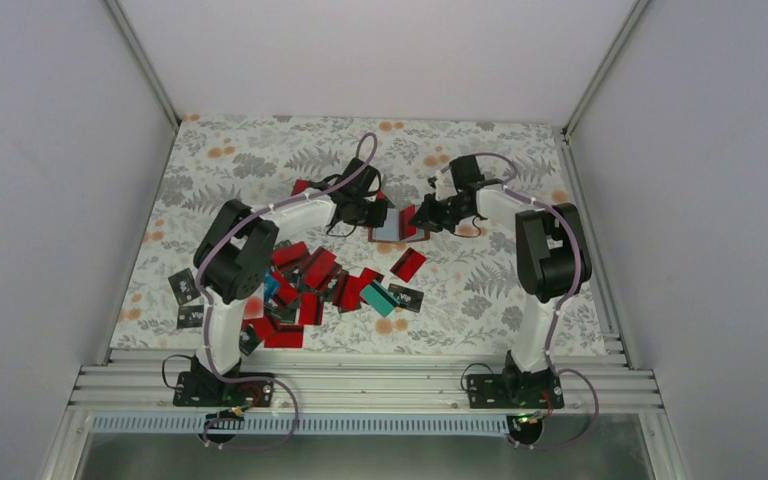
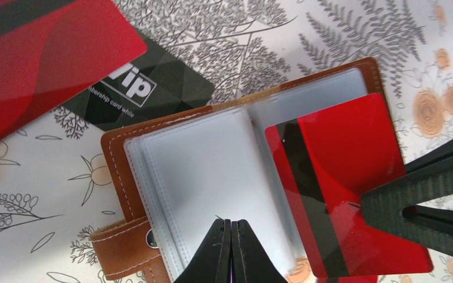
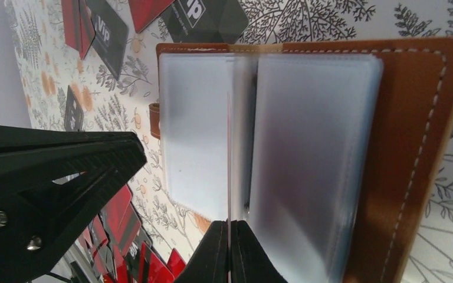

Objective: Put the credit cards into the card holder

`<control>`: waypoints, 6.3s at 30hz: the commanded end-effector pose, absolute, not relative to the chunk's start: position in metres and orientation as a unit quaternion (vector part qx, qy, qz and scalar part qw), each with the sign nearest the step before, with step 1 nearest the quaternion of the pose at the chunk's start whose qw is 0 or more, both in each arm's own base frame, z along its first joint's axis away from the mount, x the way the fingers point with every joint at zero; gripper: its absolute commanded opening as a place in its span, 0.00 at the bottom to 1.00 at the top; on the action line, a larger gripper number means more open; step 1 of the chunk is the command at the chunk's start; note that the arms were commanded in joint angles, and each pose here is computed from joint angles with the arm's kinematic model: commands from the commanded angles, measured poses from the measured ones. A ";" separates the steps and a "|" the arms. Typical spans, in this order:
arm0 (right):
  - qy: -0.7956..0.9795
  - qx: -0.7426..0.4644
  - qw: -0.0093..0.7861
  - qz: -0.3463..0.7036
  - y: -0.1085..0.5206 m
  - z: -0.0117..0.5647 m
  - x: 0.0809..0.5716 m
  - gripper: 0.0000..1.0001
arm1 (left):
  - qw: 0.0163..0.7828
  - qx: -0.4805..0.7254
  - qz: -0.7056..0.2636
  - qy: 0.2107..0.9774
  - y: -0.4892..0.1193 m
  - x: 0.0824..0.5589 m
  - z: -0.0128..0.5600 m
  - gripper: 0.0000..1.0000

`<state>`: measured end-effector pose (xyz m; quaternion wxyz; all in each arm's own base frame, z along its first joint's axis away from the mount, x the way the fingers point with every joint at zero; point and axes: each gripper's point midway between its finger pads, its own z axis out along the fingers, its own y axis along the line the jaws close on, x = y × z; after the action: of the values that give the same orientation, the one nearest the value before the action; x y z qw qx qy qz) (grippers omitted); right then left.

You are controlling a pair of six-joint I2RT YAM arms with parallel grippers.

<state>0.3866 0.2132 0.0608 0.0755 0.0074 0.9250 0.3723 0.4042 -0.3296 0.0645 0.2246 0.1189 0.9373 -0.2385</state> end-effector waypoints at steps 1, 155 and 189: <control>0.925 -0.003 0.087 0.369 0.217 0.061 0.397 0.04 | 0.219 0.126 -0.227 0.940 -0.331 0.408 0.056 0.02; 0.879 -0.023 0.023 0.475 0.279 0.030 0.380 0.04 | 0.124 0.088 -0.213 0.965 -0.290 0.390 -0.001 0.02; 0.940 -0.040 0.093 0.325 0.243 0.054 0.406 0.64 | 0.125 0.086 -0.208 0.966 -0.286 0.386 -0.003 0.02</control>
<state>0.4014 0.2521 0.0409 0.0710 -0.0345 0.9287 0.3624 0.4039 -0.2953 0.0220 0.1645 0.0935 0.9550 -0.2284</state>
